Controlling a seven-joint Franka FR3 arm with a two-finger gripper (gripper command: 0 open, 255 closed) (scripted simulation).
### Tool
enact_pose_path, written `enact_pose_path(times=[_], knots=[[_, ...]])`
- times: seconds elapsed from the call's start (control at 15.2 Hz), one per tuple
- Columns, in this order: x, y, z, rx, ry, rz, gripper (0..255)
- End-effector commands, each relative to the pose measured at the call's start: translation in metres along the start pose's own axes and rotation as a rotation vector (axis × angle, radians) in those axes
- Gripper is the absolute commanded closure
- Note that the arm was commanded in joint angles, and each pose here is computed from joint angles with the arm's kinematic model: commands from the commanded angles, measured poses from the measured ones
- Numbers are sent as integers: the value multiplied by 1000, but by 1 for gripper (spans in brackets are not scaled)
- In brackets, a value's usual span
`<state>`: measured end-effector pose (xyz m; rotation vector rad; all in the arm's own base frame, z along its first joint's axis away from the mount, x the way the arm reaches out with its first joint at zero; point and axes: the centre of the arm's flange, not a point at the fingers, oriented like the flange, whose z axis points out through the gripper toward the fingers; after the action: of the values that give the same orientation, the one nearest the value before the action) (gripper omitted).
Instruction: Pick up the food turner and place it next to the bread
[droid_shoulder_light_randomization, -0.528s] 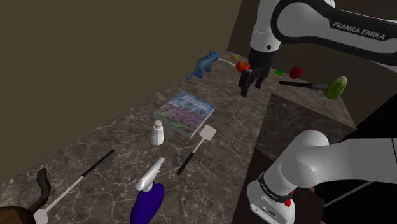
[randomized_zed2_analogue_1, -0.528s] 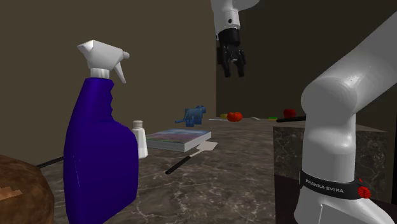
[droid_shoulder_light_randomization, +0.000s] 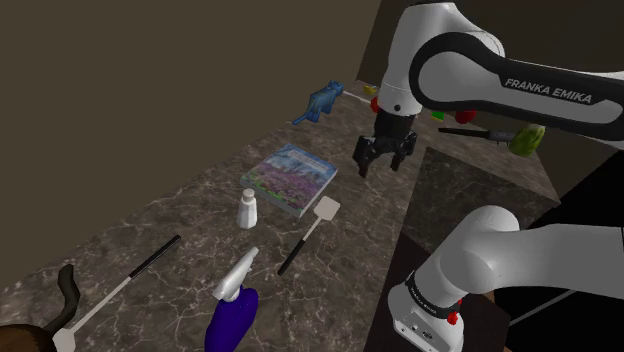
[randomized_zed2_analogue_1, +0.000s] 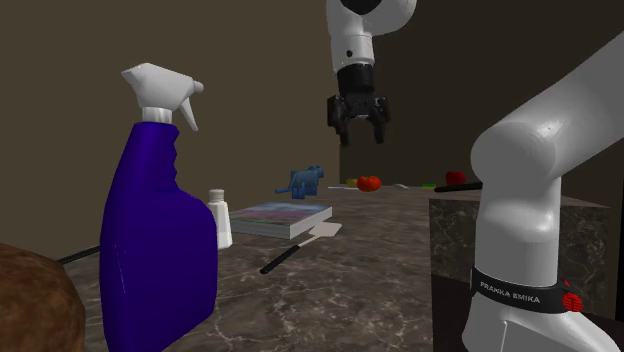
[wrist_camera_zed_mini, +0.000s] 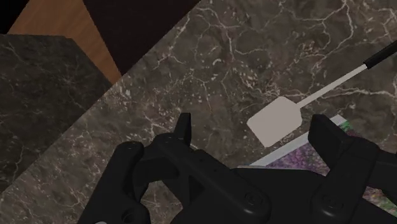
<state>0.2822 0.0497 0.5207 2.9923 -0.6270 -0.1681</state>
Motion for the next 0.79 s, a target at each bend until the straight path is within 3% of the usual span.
enact_pose_path(times=[0.0, 0.73], knots=[[-7, -13, 17, 23, -3, 123, 0], [-5, -107, 110, 137, -19, 742, 0]])
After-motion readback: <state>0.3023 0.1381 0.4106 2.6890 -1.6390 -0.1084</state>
